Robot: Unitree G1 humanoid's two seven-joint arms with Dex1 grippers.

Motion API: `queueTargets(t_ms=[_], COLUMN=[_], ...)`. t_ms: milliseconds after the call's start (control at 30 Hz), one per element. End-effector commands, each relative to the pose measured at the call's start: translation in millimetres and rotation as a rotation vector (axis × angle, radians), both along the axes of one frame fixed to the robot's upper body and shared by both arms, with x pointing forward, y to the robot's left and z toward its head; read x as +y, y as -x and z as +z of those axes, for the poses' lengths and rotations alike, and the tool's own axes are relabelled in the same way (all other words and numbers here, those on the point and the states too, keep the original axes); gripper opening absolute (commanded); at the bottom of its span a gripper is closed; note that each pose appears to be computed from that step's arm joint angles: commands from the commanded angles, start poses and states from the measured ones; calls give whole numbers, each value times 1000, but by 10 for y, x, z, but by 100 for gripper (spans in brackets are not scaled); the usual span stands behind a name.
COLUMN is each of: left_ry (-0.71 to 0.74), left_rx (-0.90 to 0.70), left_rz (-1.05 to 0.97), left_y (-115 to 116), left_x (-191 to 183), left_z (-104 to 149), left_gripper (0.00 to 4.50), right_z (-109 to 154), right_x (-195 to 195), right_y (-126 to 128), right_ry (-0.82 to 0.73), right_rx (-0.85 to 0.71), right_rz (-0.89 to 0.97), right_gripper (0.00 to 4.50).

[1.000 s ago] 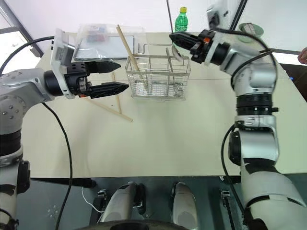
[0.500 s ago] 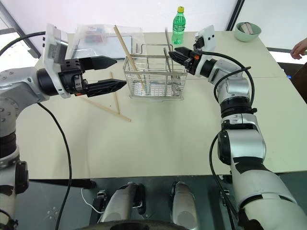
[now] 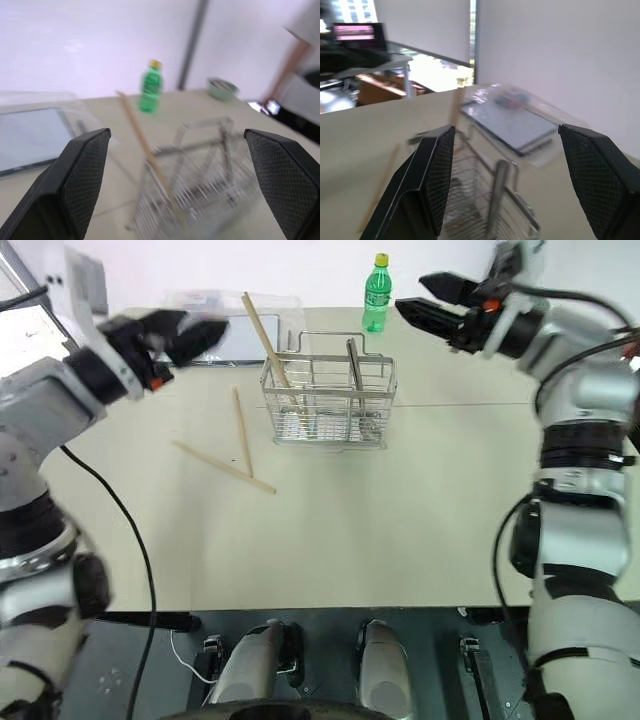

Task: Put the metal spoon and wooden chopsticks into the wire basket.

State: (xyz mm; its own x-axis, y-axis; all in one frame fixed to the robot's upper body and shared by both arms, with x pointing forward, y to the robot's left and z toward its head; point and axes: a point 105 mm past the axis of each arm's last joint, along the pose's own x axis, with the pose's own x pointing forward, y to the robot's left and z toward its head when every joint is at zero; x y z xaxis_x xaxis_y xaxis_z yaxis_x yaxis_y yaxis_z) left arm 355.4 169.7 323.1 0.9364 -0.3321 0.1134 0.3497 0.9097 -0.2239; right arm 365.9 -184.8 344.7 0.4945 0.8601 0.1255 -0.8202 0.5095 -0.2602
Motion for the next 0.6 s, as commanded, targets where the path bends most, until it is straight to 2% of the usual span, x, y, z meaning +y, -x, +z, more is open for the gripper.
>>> queueTargets(t_ms=[33,167,267,433,600], left_ry=[33,214,285,312,306], left_rx=[294,445,557,660,736], left_rz=[447,734,861,831,766], left_y=[13,115,178,73,-257], left_x=[613,923,1022,937,773], left_z=[-382,-678,-886,-1024,-1183], left_gripper=[450,450,450,450,450], right_z=[-31,-324,-417,-461,-510], right_x=[101,154,159,199,245], right_y=[365,684,743,730,729], right_ry=[70,185,182,146,119], right_rx=[28,115,144,155,160], right_rz=[152,252,255,245,243], right_gripper=[335,335,335,335,335])
